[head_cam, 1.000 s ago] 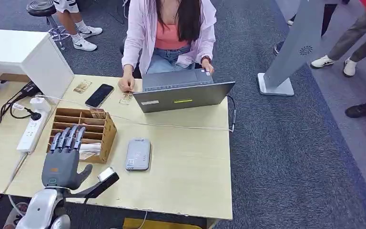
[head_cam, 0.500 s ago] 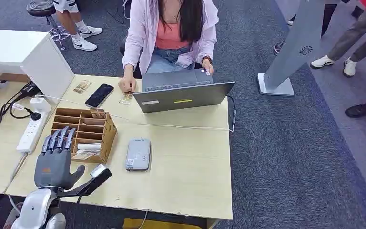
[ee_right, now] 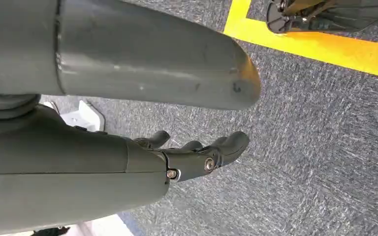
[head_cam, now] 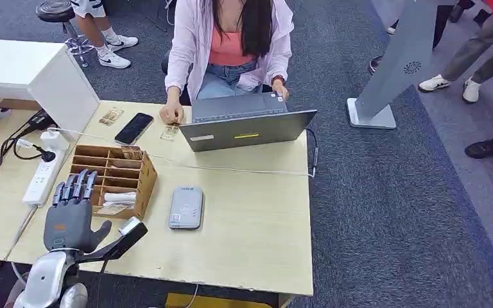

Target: Pass the card to the sensor for recognition and then transmit it.

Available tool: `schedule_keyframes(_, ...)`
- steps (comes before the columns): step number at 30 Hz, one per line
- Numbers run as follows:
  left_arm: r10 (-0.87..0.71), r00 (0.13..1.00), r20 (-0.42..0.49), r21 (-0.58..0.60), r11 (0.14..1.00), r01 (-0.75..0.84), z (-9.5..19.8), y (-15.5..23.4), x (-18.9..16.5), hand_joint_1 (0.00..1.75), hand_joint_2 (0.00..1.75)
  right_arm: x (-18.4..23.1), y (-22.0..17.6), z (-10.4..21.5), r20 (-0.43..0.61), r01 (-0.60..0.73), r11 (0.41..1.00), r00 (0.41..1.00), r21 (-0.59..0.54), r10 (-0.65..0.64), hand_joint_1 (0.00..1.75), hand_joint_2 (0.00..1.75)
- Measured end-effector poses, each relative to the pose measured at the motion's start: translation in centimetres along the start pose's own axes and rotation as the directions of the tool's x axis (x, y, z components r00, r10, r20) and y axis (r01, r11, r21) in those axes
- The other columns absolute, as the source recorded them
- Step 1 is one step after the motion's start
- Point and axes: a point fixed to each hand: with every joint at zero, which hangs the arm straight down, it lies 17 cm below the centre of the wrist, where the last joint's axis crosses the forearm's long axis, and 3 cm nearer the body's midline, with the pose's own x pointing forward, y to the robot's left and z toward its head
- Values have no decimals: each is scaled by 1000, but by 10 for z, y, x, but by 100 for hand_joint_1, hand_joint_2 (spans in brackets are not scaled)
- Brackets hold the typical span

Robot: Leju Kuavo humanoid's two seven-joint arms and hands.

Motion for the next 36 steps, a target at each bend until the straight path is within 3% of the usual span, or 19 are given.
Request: schedule_keyframes(36,-5,997,-71,-55,998,1,-13,-23,-25,0,175,2,2,0,8,-38,999,999,7,38,0,0)
